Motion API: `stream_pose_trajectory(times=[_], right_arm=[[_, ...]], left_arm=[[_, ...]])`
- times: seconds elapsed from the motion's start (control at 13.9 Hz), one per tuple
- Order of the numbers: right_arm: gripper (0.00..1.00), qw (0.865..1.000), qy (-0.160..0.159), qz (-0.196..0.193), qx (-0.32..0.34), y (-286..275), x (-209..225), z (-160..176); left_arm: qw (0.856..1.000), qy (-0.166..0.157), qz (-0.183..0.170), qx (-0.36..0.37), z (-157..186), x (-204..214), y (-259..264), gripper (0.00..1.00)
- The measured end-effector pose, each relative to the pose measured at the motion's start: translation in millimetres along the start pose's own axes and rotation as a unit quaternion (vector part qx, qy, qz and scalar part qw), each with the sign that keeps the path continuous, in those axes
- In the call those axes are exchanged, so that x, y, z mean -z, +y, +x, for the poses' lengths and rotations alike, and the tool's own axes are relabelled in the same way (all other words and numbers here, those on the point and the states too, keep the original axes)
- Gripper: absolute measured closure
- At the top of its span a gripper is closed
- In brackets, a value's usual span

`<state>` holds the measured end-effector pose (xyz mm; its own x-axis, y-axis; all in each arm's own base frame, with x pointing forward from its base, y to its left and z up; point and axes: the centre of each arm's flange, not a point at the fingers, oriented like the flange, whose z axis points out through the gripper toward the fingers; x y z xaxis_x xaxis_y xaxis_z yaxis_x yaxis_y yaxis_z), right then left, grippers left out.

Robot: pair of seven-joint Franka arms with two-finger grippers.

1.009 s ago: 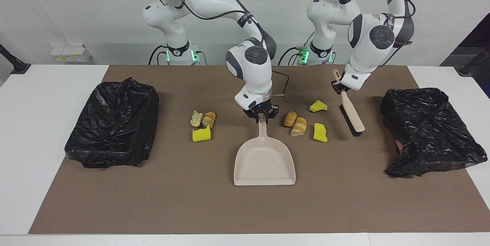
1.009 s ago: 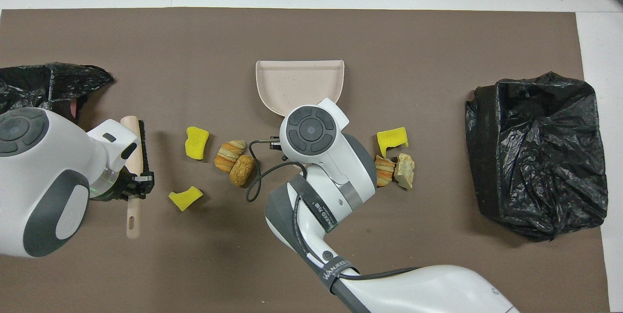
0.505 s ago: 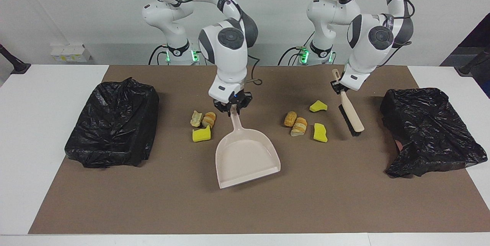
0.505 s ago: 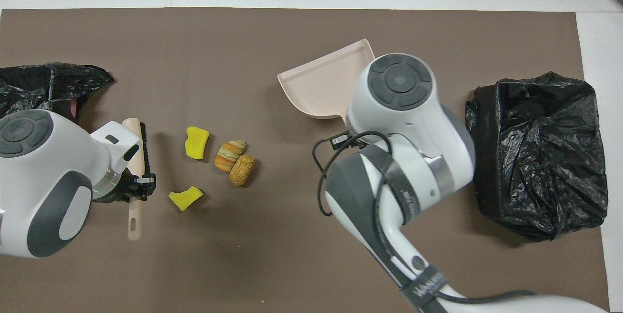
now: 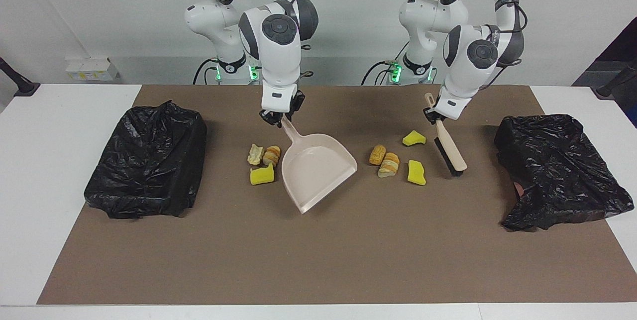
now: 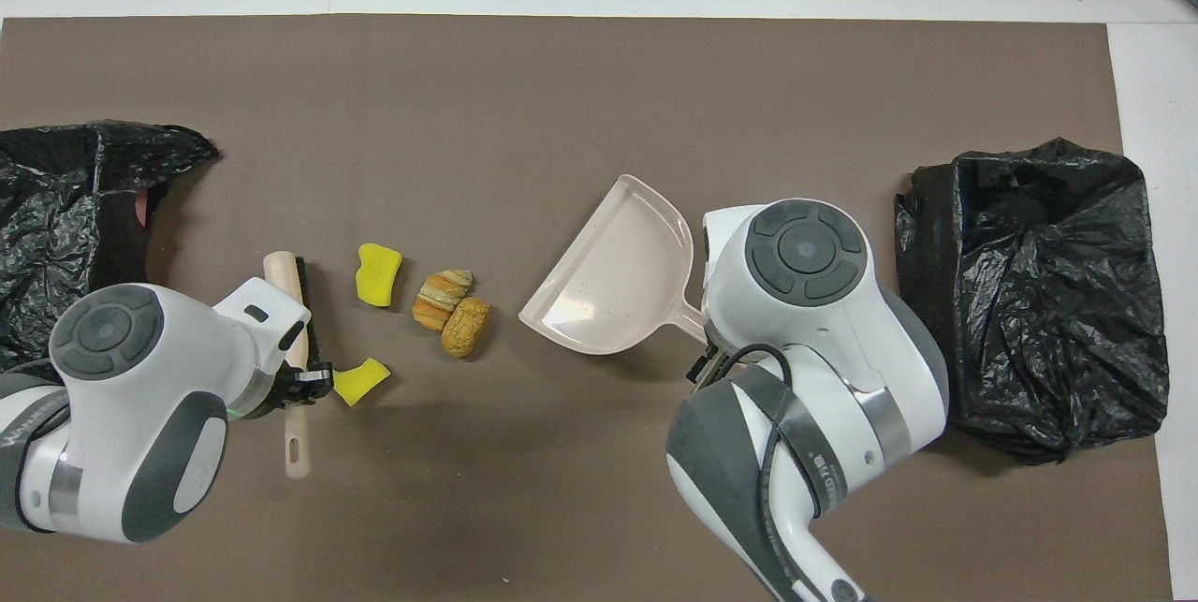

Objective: Sweep and dump trash in bin

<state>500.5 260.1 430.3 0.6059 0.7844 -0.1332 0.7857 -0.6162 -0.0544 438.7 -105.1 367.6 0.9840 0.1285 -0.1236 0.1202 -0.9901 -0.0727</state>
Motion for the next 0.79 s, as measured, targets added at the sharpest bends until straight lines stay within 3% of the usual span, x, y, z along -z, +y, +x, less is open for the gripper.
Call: stream_pose_trajectory(times=[0.43,0.79], right_arm=[[0.67,0.999,0.000,0.000,0.036,-4,-8,2],[0.67,0.993,-0.007,0.001,0.114,-11,-31,13]], left_arm=[[0.996,0.020,-0.026,-0.089,29,-25,28,0.74],[0.992,0.021,-0.024,-0.124,15,-25,63,0.74]])
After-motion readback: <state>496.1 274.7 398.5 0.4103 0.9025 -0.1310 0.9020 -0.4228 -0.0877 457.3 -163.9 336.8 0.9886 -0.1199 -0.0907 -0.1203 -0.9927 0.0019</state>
